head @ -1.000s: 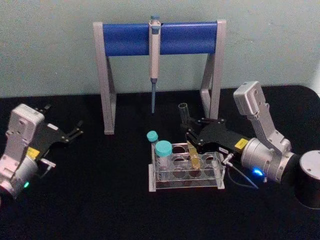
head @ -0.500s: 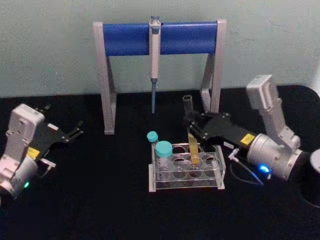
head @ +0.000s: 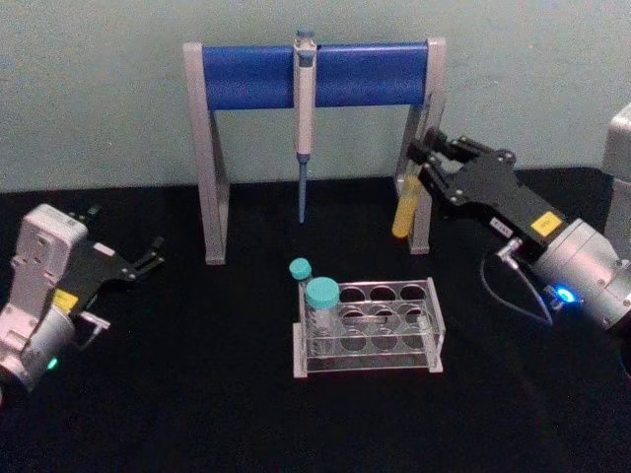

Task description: Pick up the test tube from the test tube rack, shake it, then place it back into the test tube rack.

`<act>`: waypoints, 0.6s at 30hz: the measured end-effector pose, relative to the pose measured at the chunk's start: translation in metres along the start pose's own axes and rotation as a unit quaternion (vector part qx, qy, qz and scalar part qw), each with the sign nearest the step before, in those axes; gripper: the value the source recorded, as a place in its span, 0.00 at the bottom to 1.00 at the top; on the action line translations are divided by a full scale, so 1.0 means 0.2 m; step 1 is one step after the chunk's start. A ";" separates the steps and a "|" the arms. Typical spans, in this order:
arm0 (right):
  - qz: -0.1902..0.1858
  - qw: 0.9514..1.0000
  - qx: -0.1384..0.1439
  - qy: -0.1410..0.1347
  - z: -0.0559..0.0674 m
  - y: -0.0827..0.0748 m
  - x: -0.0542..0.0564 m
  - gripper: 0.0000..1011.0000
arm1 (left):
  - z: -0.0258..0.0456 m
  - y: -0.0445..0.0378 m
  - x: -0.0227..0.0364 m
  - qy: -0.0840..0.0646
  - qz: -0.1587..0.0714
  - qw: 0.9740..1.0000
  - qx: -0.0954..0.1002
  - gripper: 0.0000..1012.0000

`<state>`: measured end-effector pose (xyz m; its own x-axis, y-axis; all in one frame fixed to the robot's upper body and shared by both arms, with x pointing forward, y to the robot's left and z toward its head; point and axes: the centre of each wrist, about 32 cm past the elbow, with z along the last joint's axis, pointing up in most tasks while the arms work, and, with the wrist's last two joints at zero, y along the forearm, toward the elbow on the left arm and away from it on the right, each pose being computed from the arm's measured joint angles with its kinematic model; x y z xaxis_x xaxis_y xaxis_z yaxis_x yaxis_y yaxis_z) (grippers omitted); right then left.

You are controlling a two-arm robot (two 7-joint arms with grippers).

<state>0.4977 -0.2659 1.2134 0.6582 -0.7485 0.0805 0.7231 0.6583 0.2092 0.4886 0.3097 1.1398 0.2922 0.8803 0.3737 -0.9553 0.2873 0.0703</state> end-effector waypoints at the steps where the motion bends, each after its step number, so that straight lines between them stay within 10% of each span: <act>1: -0.005 1.000 0.007 -0.003 0.00 0.00 0.00 0.23 | 0.000 0.000 0.000 0.000 0.000 1.000 0.000 0.99; 18: -0.010 1.000 0.014 -0.015 -0.02 0.00 0.00 0.23 | 0.000 0.000 0.000 0.000 0.000 1.000 0.000 0.99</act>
<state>0.4988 -0.2650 1.2092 0.6361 -0.7643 0.1060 0.7301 0.6406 0.2377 0.4886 0.3097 1.1398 0.2923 0.8803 0.3737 -0.9552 0.2874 0.0703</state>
